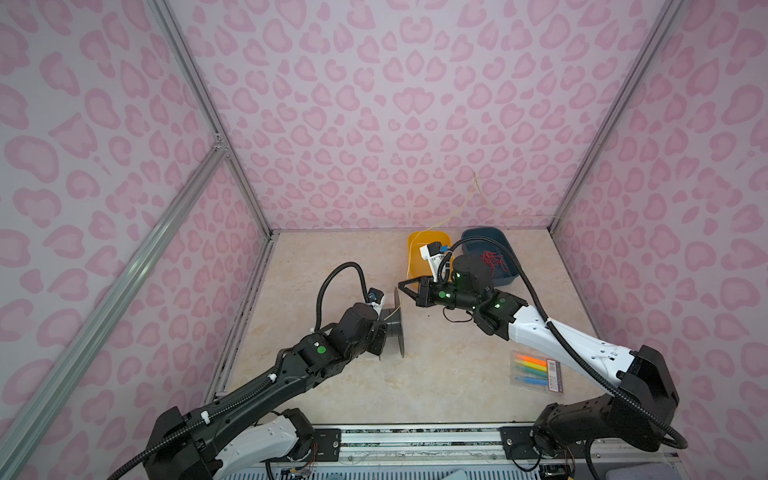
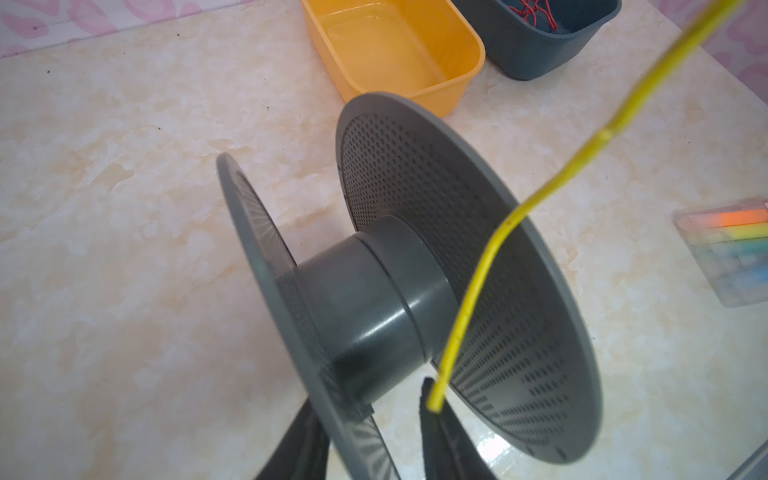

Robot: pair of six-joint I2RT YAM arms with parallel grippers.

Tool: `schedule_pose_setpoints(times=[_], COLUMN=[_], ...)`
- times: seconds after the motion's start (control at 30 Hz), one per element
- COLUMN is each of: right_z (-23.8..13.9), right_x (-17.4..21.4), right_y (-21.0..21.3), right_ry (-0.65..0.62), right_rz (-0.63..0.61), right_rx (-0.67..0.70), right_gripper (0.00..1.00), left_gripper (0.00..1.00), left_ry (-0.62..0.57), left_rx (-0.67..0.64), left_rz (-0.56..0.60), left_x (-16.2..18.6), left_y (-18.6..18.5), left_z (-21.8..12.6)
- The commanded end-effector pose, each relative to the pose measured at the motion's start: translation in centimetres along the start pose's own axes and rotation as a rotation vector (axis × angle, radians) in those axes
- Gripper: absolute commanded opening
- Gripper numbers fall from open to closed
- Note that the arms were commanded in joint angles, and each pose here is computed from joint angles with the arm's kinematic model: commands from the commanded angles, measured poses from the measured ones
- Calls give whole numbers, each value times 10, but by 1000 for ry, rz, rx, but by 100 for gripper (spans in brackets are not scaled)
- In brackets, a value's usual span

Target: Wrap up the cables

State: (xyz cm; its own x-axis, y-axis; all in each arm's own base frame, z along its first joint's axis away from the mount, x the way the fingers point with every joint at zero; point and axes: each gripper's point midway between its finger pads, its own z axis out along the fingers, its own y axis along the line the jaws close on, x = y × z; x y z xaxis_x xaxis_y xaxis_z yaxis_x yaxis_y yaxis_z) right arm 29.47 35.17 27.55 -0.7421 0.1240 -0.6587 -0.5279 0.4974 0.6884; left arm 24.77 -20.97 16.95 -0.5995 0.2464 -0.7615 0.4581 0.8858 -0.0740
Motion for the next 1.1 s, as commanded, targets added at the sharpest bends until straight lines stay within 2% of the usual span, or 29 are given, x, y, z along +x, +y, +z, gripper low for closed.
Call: schedule_pose_setpoints(times=[0.0, 0.13, 0.37, 0.5, 0.7, 0.87, 1.07], right_z=[3, 2, 0, 4, 6, 4, -11], right_x=[-1, 2, 6, 8, 15, 22, 12], right_y=[-3, -8, -14, -10, -8, -6, 2], right_ry=[1, 20, 46, 65, 83, 93, 55], right_rz=[-38, -44, -47, -46, -47, -39, -70], right_rx=[15, 23, 24, -2, -16, -22, -2], right_gripper=[0, 0, 0, 0, 0, 0, 0], left_gripper=[37, 40, 65, 70, 70, 66, 50], left_ry=[-47, -64, -113, -127, -118, -187, -161], left_rx=[35, 54, 100, 119, 113, 149, 160], left_rz=[30, 57, 96, 81, 61, 82, 132], left_x=[-12, -15, -21, -22, -19, -34, -43], left_y=[-8, -11, -18, -18, -16, -21, -25], left_z=[2, 4, -2, -1, 9, 8, 16])
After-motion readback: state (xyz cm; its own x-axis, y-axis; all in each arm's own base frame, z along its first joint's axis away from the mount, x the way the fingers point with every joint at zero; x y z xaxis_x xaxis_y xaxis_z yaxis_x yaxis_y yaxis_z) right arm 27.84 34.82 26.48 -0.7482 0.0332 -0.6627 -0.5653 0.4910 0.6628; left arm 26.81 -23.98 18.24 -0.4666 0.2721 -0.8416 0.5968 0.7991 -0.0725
